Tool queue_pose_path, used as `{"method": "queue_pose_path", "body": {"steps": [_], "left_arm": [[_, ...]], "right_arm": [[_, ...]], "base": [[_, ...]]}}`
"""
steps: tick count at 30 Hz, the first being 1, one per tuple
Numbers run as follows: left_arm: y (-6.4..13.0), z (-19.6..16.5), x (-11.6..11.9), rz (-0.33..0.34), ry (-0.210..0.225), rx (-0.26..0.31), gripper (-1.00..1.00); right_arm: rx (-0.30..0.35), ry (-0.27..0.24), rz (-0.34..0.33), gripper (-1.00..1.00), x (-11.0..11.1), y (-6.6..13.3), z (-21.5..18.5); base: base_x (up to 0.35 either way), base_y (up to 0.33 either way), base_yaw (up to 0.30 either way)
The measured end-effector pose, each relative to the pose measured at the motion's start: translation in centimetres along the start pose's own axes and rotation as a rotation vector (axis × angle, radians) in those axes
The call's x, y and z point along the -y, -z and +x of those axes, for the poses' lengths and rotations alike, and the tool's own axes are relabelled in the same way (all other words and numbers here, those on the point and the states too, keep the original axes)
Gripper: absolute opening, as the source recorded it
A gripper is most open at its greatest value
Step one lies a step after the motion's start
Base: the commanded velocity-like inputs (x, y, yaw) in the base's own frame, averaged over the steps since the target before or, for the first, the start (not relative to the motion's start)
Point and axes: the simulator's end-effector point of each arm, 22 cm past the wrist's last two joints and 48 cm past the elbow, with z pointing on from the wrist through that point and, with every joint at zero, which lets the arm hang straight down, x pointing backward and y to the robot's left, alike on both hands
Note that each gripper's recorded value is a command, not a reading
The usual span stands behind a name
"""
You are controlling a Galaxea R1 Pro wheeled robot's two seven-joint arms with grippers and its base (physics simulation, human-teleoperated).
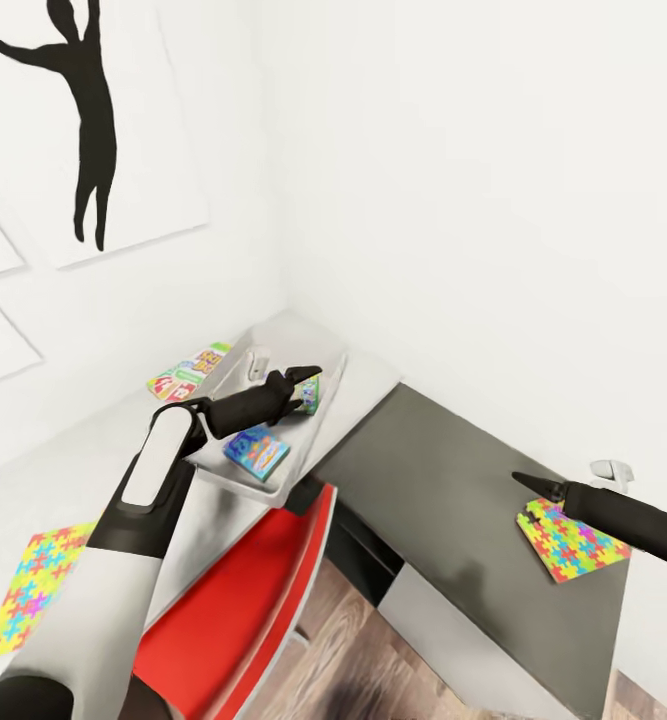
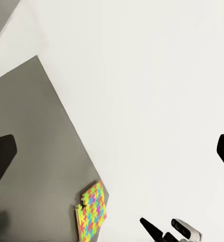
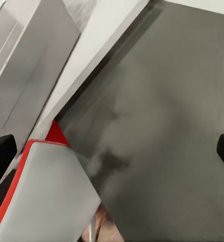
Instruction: Put all the toys in the child's room - the three board games (two on the bed and one on the table), the two jigsaw puzzles on the table, and the tennis ball on the table - inside the toy box on the table in the child's room.
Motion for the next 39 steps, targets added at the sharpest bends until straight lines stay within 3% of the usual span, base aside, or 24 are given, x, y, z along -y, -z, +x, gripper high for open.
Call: {"method": "queue_pose_path", "body": {"steps": [21, 39], "left_arm": [[-0.4, 0.0, -0.3, -0.06, -0.01, 0.002, 1.0], [-1.7, 0.0, -1.6, -0.169, -0.087, 0.013, 1.0]], "right_arm": [[0.006, 0.003, -0.002, 1.0, -0.2, 0.2, -0.2], [-0.022, -0.03, -0.003, 1.0, -0.4, 0.3, 0.2]], "base": [[0.0, 0.0, -0.276], [0.0, 0.0, -0.279]]}}
